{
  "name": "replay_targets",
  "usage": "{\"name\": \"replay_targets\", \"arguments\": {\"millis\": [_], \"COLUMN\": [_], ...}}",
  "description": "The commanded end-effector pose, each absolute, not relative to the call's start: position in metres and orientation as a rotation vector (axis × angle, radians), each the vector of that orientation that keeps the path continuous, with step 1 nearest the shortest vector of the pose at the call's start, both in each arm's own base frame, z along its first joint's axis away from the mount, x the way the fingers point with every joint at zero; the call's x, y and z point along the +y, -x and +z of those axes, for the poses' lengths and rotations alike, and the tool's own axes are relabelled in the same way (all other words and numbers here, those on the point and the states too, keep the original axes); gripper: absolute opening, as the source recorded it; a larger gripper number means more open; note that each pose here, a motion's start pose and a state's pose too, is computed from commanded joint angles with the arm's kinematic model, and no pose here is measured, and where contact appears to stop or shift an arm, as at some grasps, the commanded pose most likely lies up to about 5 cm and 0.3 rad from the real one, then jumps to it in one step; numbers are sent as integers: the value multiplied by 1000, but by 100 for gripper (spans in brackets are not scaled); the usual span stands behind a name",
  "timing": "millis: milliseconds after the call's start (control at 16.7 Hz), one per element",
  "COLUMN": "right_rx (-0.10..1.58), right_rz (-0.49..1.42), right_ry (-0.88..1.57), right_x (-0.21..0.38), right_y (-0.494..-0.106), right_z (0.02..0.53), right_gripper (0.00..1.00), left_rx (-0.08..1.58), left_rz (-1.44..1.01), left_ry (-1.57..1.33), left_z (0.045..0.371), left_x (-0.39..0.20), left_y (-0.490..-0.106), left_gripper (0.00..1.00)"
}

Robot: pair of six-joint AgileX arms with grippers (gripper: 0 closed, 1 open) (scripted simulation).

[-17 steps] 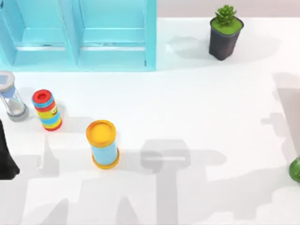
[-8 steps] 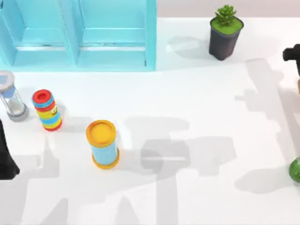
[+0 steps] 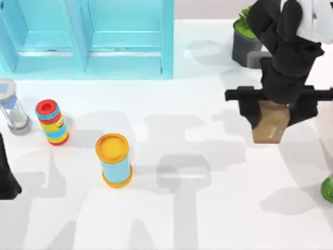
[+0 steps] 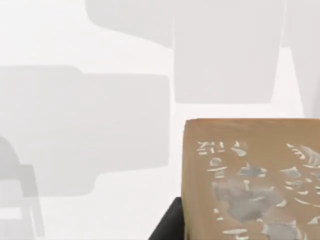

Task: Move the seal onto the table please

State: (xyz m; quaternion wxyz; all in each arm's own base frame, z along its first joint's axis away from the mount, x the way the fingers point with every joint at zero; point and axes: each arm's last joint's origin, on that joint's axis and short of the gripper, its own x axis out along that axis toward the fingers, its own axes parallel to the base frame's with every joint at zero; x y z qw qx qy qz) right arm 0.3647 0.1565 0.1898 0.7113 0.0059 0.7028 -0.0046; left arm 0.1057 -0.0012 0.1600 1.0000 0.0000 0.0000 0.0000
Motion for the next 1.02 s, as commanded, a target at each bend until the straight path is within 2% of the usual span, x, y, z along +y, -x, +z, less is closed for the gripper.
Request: {"name": "replay_targets", "arguments": {"millis": [360,720,960,1020], "right_rx": [1573,1568,1569,1569], "right_rz": [-14,-9,-10,-10], "right_ry": [-12,-9,-9,-9], "right_x": [161,163,163,163], "right_y": [-365,-365,-365,-365], "right_z": [181,142,138,138], "right_gripper": [0,0,0,8], "left_rx": [0,0,0,0], "left_rz": [0,0,0,0], "left_ry": [0,0,0,0], "left_z": [160,160,160,160], "left_x": [-1,-1,-1,-1], "left_y": [-106,-106,-106,-106], "left_gripper": [100,100,100,100]}}
